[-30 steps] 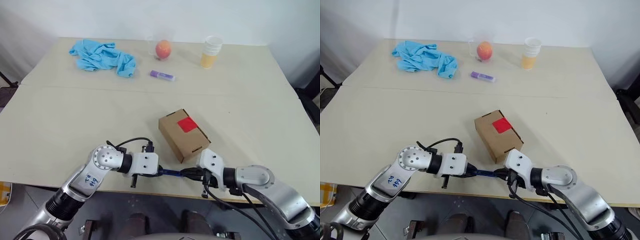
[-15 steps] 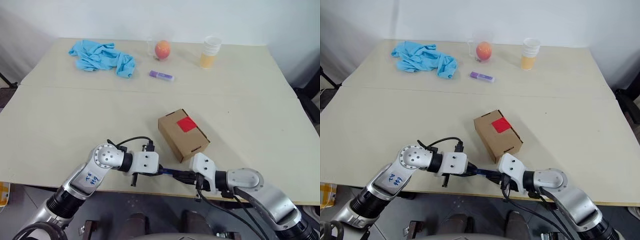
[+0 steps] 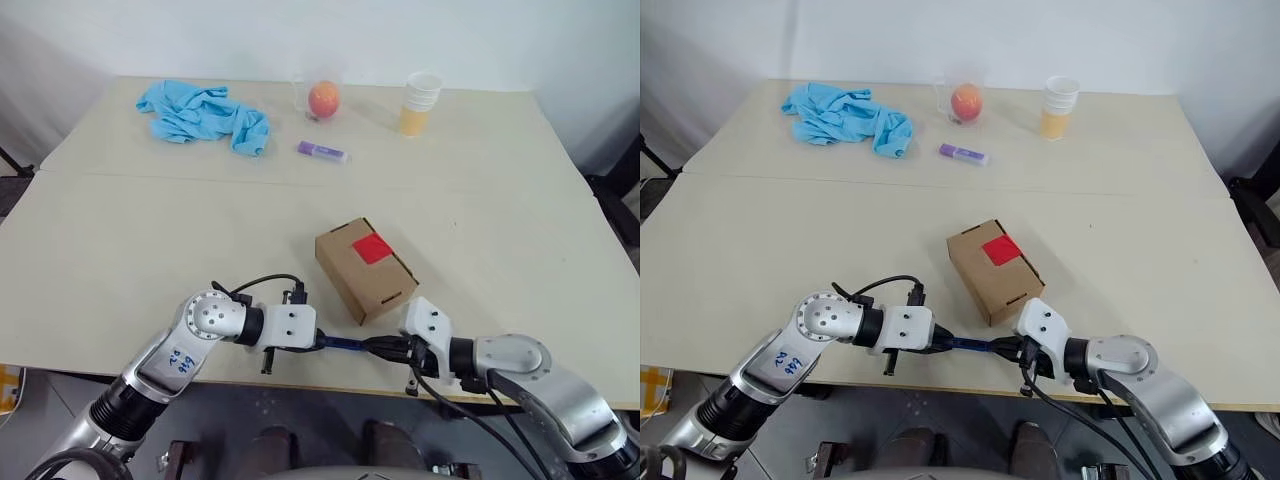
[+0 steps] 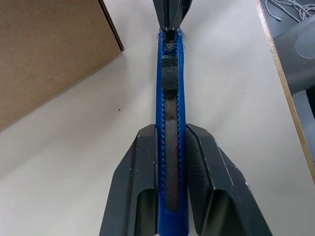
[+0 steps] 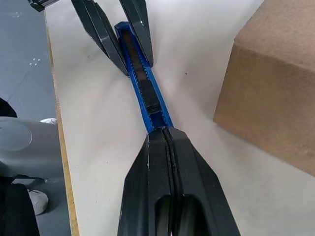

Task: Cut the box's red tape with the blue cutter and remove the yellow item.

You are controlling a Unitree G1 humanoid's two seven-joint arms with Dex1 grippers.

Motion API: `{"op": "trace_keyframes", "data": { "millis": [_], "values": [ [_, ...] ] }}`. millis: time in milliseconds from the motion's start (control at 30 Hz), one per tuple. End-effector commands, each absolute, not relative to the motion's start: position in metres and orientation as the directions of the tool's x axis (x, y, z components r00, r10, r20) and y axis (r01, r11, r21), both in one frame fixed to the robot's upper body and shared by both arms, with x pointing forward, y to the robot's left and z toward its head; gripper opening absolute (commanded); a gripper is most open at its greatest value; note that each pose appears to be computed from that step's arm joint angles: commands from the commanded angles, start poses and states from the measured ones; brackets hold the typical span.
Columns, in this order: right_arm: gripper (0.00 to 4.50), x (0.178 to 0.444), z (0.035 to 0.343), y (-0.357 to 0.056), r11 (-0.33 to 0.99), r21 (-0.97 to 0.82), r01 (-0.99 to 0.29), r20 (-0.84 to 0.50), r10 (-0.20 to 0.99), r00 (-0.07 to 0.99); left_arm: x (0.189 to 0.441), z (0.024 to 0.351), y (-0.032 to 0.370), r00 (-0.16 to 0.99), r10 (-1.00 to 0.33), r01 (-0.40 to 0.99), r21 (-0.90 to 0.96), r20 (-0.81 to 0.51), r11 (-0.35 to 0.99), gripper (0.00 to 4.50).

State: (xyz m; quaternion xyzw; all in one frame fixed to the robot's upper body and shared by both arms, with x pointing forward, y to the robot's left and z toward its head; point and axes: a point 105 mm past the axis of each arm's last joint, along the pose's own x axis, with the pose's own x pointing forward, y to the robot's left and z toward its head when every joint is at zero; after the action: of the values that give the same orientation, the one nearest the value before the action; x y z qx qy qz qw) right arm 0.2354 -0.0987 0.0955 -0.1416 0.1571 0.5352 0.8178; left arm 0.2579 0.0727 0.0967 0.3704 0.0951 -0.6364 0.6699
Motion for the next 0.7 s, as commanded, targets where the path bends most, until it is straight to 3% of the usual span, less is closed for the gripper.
{"op": "trace_keyframes", "data": {
  "millis": [33, 700],
  "values": [
    [0.02, 0.235, 0.098, -0.09, 0.365, -0.066, -0.929, -0.387, 0.849, 0.361, 0.257, 0.08, 0.079, 0.172, -0.744, 0.939, 0.336, -0.645, -0.073, 0.44],
    [0.02, 0.233, 0.088, -0.059, 0.299, -0.036, -0.953, -0.378, 0.879, 0.29, 0.256, 0.083, 0.078, 0.176, -0.743, 0.938, 0.339, -0.646, -0.072, 0.44]
  ]
}}
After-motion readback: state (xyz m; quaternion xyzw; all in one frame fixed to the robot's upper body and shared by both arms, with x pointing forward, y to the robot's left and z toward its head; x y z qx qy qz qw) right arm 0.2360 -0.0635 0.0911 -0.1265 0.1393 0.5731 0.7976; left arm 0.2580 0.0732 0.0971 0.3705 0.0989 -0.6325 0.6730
